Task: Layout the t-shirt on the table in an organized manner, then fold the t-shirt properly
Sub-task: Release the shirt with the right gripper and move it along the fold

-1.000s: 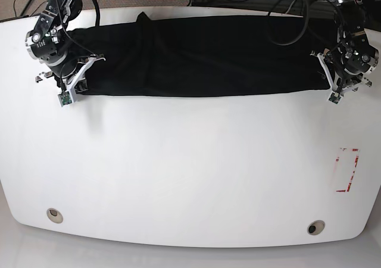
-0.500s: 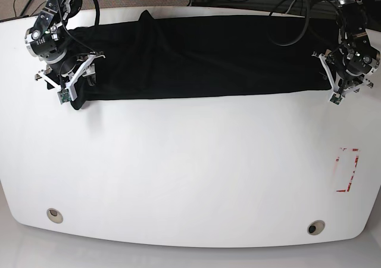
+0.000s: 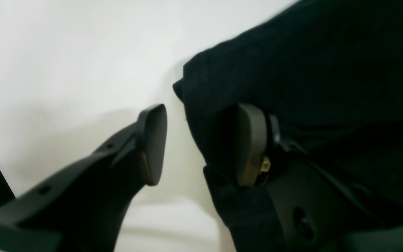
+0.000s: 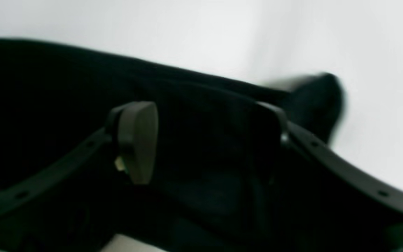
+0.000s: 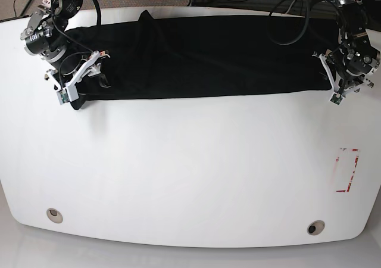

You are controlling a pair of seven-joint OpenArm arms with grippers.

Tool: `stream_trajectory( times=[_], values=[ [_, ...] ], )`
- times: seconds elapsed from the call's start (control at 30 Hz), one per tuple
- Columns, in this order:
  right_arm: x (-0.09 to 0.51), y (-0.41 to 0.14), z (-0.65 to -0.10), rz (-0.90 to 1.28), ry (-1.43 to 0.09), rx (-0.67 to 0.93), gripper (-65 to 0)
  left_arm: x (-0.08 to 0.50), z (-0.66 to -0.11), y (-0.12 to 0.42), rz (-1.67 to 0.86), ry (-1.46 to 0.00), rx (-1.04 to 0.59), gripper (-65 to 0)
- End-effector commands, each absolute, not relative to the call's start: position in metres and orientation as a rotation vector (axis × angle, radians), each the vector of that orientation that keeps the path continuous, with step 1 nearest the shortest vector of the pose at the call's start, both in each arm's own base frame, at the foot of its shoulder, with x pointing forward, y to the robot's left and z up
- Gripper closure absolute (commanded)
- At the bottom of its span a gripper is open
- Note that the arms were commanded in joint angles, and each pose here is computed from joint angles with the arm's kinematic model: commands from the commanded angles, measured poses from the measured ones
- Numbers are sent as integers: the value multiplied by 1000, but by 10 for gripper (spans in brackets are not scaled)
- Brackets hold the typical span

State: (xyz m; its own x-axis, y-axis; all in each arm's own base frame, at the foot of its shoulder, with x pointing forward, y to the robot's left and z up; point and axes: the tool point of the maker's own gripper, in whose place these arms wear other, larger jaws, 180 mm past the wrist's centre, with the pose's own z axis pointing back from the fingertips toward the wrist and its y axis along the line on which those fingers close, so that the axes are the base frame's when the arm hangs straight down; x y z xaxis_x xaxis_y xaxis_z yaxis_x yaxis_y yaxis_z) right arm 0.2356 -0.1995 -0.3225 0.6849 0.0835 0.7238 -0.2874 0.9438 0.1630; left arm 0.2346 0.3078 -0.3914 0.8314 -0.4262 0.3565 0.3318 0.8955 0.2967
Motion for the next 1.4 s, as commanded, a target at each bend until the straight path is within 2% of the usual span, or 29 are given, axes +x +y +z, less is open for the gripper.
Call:
stream_trajectory(
  times=[0.0, 0.17, 0.5, 0.87, 1.2, 1.3, 1.37],
  values=[
    [236, -195, -317, 220, -811, 307, -400, 242, -381, 314, -406, -458, 253, -287],
    [231, -185, -325, 194, -789, 343, -400, 243, -381, 314, -407, -460, 254, -287],
    [223, -195, -339, 188, -724, 271, -395, 243, -380, 314, -407, -461, 254, -287],
    [215, -155, -350, 228, -684, 369, -393, 243, -381, 313, -407, -463, 253, -287],
    [216, -148, -359, 199, -671, 408, -392, 245, -380, 312, -408, -474, 248, -287],
    [219, -147, -366, 181, -660, 429, -366, 245, -380, 312, -408, -474, 248, -287],
    [220, -147, -370, 168, -657, 443, -319, 245, -380, 312, -408, -474, 248, -287]
  ],
)
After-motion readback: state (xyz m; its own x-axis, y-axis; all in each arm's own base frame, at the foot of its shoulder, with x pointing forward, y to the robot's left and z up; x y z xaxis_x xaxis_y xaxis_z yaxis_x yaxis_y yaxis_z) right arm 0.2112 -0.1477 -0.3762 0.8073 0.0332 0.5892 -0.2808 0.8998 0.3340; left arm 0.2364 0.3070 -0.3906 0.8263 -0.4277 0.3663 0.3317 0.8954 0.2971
